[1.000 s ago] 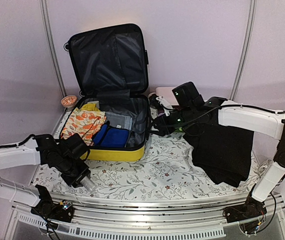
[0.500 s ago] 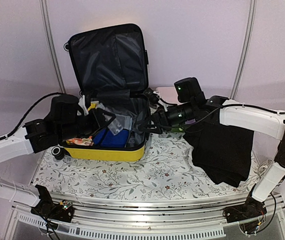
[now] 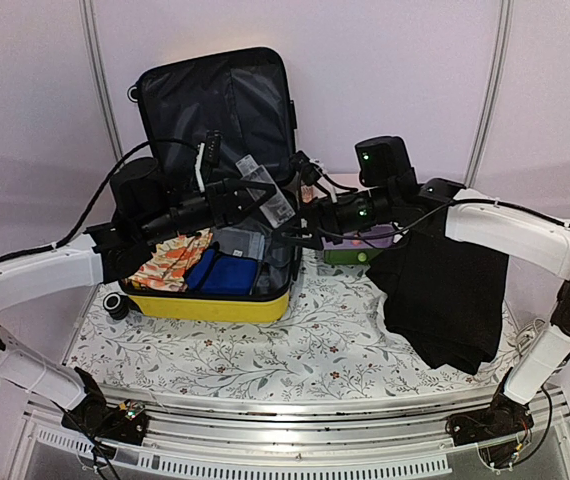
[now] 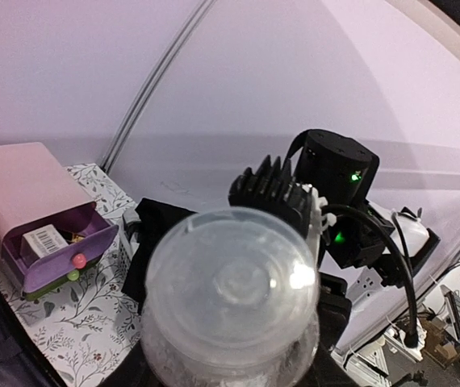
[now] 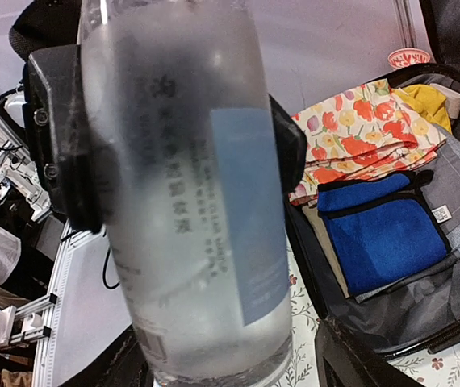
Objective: Open, take out, and arrange the luggage
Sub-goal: Pass from the left arm to the right, then place the makeup in the drawer.
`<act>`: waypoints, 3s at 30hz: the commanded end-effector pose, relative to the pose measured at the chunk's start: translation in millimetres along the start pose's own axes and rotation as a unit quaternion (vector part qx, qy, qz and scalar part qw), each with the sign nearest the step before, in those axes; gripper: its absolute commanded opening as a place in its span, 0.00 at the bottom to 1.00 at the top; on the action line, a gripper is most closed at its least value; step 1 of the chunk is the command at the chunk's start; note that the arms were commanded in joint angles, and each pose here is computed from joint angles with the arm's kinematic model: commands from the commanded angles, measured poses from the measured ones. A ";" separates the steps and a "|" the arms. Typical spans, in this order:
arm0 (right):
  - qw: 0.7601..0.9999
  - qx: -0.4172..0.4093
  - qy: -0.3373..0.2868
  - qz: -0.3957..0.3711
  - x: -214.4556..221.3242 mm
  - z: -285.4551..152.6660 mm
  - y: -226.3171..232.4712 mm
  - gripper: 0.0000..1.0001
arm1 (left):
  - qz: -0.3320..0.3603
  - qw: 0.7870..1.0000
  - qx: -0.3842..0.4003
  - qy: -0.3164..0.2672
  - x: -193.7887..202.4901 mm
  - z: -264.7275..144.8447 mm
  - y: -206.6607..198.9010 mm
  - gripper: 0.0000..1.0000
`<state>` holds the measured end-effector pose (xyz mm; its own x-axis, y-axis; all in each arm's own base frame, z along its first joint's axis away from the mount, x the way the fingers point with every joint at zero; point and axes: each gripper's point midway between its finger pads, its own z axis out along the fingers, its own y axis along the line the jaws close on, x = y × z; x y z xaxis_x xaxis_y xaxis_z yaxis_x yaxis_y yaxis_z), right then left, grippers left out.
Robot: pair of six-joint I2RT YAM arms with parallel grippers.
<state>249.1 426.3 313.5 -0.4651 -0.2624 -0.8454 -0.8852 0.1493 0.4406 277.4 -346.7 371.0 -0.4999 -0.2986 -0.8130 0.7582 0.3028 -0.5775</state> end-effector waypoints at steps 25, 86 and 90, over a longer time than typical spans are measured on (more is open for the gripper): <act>0.995 -0.033 -0.094 -0.030 -42.4 -27.0 33.6 0.45 | 0.027 0.996 0.091 -0.003 -3.8 -0.8 -30.6 0.38; 0.733 0.607 0.298 0.074 90.6 -232.3 -241.8 0.29 | 0.017 0.990 -0.139 -0.003 19.8 -29.0 80.9 0.98; 0.730 0.602 0.322 0.032 89.9 -219.1 -247.7 0.29 | 0.019 0.991 -0.133 0.004 19.4 -26.1 79.6 0.98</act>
<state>410.6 154.4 185.1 -0.8111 -0.4645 -0.3554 -0.3656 0.8770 -0.3118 313.1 -302.3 293.7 -0.5005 -0.2806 -0.8190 0.6088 0.5585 -0.5634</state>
